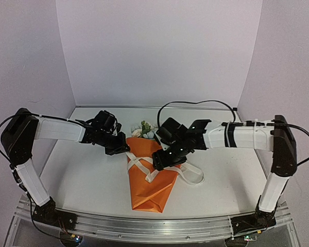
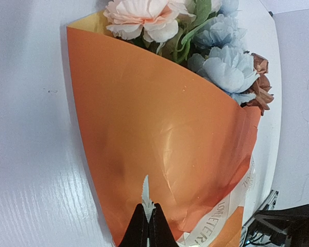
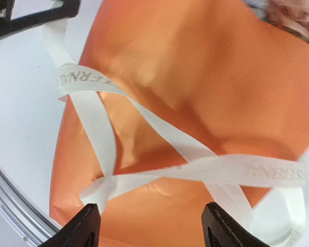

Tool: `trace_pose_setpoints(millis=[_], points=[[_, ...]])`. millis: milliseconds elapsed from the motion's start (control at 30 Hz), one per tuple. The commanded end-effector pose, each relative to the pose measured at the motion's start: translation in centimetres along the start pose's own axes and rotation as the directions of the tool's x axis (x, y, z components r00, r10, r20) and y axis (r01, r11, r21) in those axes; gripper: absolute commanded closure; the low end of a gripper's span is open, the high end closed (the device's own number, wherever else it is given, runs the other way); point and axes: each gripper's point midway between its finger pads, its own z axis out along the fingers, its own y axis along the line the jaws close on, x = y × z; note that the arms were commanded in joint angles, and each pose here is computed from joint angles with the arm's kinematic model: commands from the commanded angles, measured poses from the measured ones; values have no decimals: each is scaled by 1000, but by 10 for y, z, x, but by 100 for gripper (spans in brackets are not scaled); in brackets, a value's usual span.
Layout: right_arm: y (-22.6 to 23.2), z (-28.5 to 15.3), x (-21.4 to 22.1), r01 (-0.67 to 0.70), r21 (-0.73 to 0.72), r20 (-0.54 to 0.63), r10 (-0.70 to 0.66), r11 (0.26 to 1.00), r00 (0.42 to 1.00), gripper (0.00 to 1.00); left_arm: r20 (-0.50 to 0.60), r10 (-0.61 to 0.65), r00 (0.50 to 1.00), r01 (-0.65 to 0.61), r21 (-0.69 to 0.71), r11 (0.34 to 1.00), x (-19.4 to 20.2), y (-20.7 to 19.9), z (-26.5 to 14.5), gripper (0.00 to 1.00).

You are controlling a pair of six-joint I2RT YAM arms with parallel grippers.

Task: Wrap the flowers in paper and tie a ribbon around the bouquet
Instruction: Cross the ribbon over the folded bouquet.

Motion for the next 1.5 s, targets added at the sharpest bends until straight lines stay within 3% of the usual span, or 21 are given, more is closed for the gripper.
trace_pose_setpoints(millis=[0, 233, 600, 967, 1033, 1233, 1467], points=[[-63, -34, 5, -100, 202, 123, 76, 974, 990, 26, 102, 54, 993, -56, 14, 998, -23, -15, -18, 100], [-143, -34, 52, -319, 292, 80, 309, 902, 948, 27, 176, 88, 980, -80, -52, 995, -36, -13, -38, 100], [-170, -3, 81, -345, 372, -18, 379, 861, 925, 42, 241, 114, 964, -93, -97, 991, -49, -15, -58, 100], [-188, 13, 107, -382, 441, -24, 437, 812, 899, 58, 327, 145, 934, -93, -168, 981, -62, -11, -83, 100], [-189, 17, 110, -398, 438, -28, 455, 806, 890, 63, 338, 148, 929, -89, -182, 979, -63, -8, -85, 100], [-196, 12, 112, -450, 434, 9, 496, 781, 868, 99, 366, 154, 918, -73, -225, 972, -65, 1, -92, 100], [-217, -29, 103, -484, 471, 140, 479, 737, 866, 100, 421, 165, 892, -42, -286, 957, -68, 15, -108, 100]])
